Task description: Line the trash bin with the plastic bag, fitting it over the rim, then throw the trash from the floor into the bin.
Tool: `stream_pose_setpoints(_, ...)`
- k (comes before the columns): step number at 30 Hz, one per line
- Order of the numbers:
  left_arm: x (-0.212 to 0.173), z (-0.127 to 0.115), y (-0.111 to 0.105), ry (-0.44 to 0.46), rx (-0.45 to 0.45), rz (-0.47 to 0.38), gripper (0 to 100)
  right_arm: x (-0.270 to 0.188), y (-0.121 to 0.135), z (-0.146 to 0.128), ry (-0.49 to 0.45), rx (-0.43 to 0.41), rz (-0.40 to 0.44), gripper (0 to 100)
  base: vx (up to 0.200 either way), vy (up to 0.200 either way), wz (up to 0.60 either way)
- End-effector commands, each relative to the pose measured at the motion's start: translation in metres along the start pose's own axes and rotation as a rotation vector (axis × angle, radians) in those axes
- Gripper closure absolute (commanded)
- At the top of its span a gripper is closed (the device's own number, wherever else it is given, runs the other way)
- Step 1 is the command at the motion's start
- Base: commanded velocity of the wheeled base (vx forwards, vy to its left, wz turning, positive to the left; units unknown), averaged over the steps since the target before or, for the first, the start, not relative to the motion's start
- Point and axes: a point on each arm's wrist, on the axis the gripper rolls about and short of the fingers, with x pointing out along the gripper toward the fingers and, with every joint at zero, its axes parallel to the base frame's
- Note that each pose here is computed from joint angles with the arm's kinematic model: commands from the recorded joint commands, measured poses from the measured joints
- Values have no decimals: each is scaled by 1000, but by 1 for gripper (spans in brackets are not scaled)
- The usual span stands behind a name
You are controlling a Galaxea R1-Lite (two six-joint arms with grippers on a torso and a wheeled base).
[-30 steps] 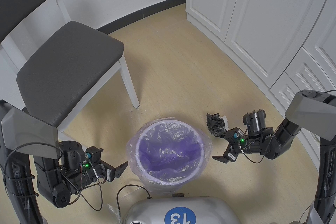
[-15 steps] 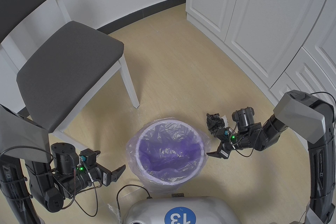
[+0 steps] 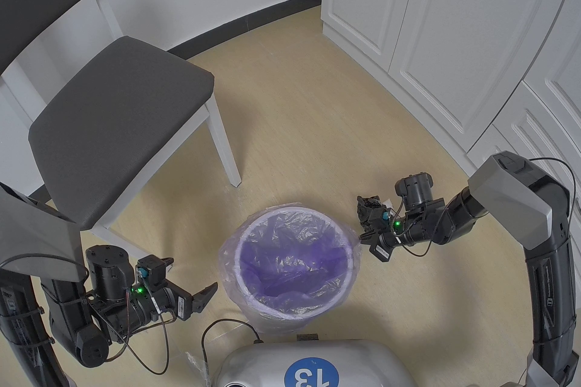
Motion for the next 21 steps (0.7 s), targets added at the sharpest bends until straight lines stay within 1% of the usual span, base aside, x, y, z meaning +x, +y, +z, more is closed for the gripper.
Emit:
stream_pose_setpoints(1,-3,3,-1,-20,5,13,0,6,3,-7,16,9,42,100,0,0,0)
stream_pose_setpoints(3,-4,2,-2,-16,5,11,0,4,6,-9,21,9,50,100,0,0,0)
stream_pose_setpoints(6,-5,-2,-3,5,2,6,0,-20,6,-12,35,6,57,100,0,0,0)
stream_pose_setpoints(7,-5,-2,-3,10,0,6,0,-25,7,-14,40,7,57,0,0,0,0)
stream_pose_setpoints(12,-5,-4,-5,21,-1,-3,0,-31,8,-19,48,21,57,0,0,0,0)
stream_pose_setpoints(16,-8,-6,-5,29,-2,-4,0,-34,10,-16,37,16,56,0,0,0,0)
stream_pose_setpoints(21,-9,-6,-5,32,-2,-5,0,-24,13,-9,9,6,73,0,0,0,0)
